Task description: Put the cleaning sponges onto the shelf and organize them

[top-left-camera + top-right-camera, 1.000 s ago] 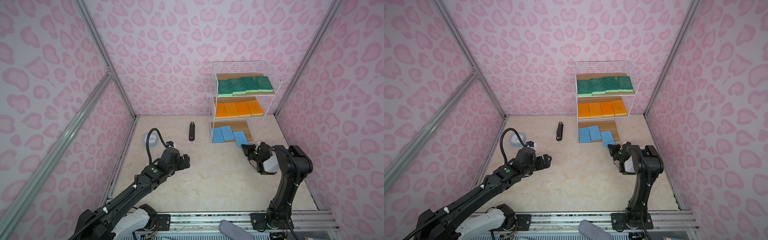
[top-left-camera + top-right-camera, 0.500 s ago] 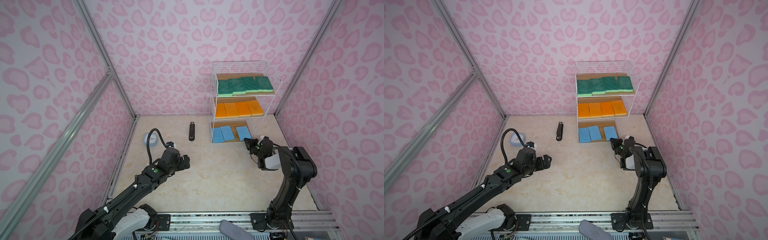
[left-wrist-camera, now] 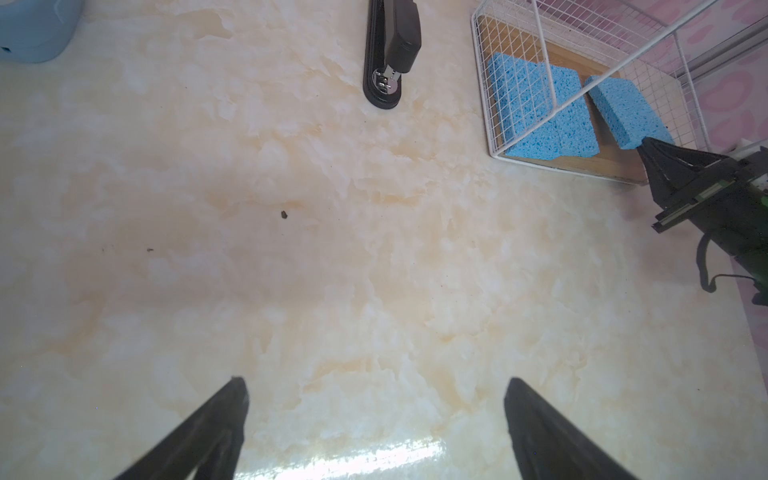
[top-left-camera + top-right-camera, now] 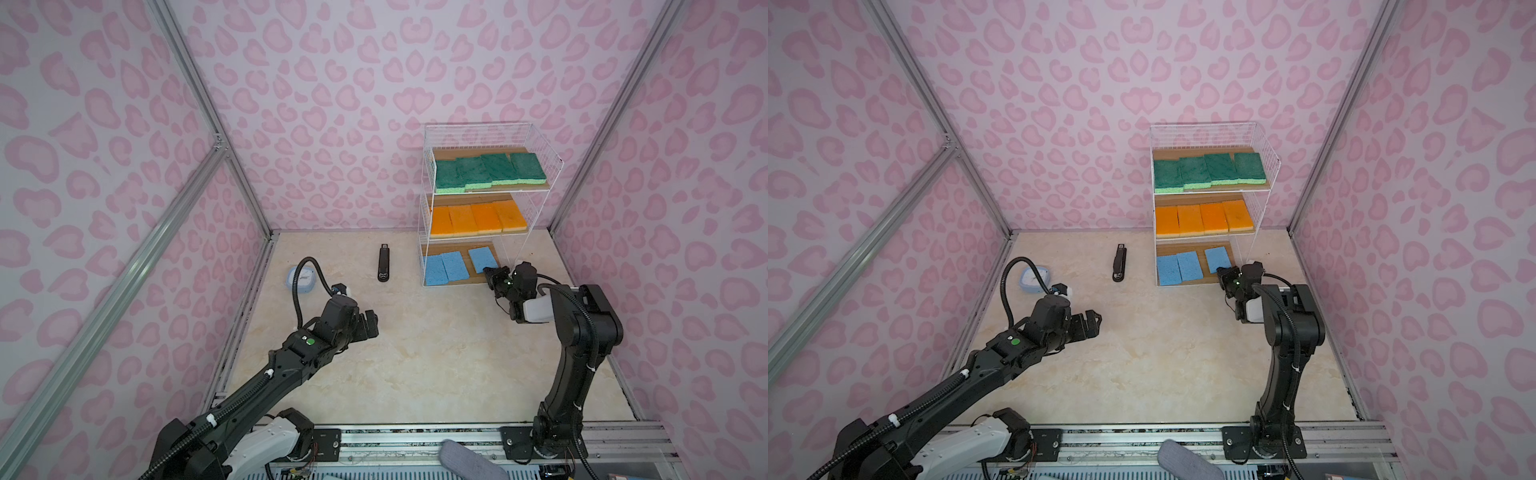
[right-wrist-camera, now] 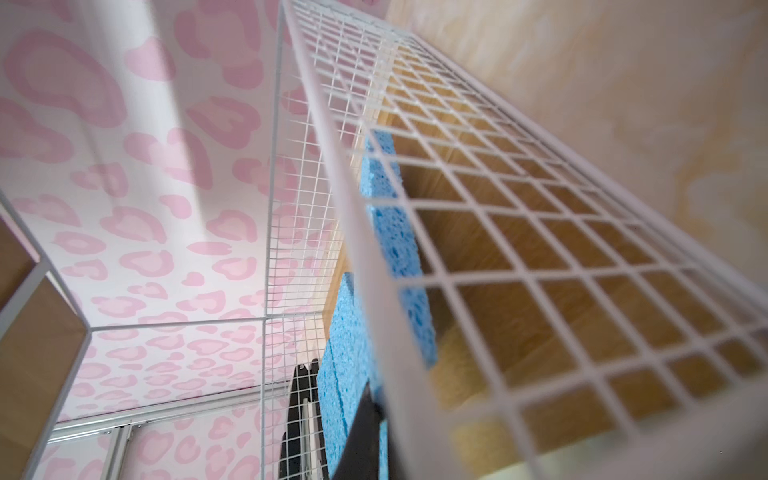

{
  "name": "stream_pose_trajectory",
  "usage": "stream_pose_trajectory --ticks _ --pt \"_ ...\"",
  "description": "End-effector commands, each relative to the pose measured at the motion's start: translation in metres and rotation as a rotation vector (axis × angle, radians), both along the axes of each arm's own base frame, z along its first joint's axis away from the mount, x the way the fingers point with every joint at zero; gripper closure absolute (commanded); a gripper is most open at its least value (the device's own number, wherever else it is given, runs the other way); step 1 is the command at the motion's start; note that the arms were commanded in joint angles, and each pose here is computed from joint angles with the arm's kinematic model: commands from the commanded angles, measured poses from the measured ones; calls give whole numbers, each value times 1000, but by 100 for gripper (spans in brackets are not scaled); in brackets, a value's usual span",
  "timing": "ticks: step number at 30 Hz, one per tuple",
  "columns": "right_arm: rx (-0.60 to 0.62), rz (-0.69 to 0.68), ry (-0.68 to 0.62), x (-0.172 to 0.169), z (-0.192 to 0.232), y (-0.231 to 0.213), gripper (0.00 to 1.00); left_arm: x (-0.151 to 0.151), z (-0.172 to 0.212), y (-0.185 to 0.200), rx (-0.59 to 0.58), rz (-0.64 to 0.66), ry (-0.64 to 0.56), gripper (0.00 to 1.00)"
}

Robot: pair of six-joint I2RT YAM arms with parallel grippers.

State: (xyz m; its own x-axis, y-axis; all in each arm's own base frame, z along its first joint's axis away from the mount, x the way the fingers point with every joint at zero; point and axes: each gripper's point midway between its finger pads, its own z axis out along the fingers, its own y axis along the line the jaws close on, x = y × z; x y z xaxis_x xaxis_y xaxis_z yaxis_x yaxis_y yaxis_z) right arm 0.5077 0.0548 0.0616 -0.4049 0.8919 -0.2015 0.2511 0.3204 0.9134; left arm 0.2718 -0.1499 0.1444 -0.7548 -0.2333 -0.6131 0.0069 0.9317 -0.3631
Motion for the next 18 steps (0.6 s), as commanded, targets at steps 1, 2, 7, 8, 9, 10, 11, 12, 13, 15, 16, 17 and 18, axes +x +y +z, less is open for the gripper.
stream_pose_trajectory --ticks 1,2,7,8,9,10,11,12,13,15,16,17,18 --pt "-39 64 43 -2 -16 11 93 1 1 2 12 1 -4 3" --pt "-42 76 48 -2 -19 15 93 2 3 1 10 1 -6 3" --pt "-34 92 59 -4 -29 20 92 4 4 -1 7 -2 -5 3" --pt "-31 96 57 -5 -30 22 92 4 5 -1 7 -2 -4 3" --pt "-30 104 55 -5 -30 24 92 4 4 -1 8 -1 -3 3" --pt "-29 109 55 -6 -30 25 92 5 5 -1 6 -2 -5 3" --pt "-28 114 54 -7 -29 26 92 4 5 -1 6 -1 -3 3" --pt "-28 119 47 -7 -27 27 92 4 5 -1 6 -1 -4 3" --pt "-23 125 41 -7 -25 29 92 4 5 -1 4 -1 -5 3" --pt "-20 139 33 -9 -23 33 92 4 5 0 4 3 -4 3" --pt "-20 142 27 -10 -20 34 91 4 4 0 4 3 -4 3" --pt "-21 146 22 -10 -19 36 91 4 4 0 4 4 -2 3" --pt "-21 147 17 -11 -17 37 91 4 4 0 3 5 -3 3"
